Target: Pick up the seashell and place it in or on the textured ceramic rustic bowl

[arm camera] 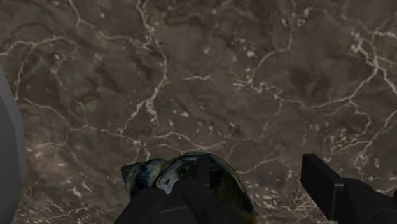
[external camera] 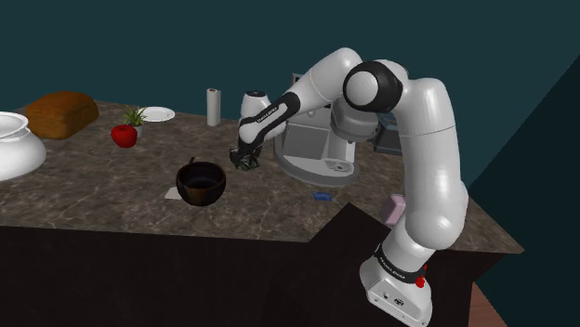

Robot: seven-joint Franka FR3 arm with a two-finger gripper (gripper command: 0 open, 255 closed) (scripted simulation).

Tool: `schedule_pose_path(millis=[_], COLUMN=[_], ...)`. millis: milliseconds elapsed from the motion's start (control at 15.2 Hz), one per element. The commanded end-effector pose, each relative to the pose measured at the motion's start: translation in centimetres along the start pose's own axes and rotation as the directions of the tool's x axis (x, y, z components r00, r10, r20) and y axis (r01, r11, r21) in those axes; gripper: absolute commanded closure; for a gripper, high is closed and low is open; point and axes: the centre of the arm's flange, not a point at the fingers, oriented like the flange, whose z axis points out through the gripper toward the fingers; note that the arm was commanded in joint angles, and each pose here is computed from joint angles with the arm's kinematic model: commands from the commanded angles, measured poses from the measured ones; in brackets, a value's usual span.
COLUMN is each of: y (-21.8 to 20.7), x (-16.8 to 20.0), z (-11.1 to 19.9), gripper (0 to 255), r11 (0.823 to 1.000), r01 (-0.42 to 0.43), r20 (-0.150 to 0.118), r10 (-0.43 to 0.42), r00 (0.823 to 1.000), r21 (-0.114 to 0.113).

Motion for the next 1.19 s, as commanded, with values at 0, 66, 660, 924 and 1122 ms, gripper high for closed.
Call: schedule_pose_path(millis=[0,66,660,924,1122], y=[3.7,6.1,17.9,16.7,16.5], x=[0.1,0.4,4.4,4.4,4.4], z=[-0.1,0.1,5.5,7.2,7.5], gripper=[0,0,0,0,0], r11=[0.991,0.976,0.750,0.750,0.750], r01=[0.090,0.141,0.432,0.432,0.432], r20=[-0.033,-0.057,-0.253,-0.253,-0.253], r10=[-0.087,-0.133,-0.351,-0.351,-0.351], r00=[0.996,0.990,0.902,0.902,0.902], r21=[0.103,0.168,0.501,0.501,0.501])
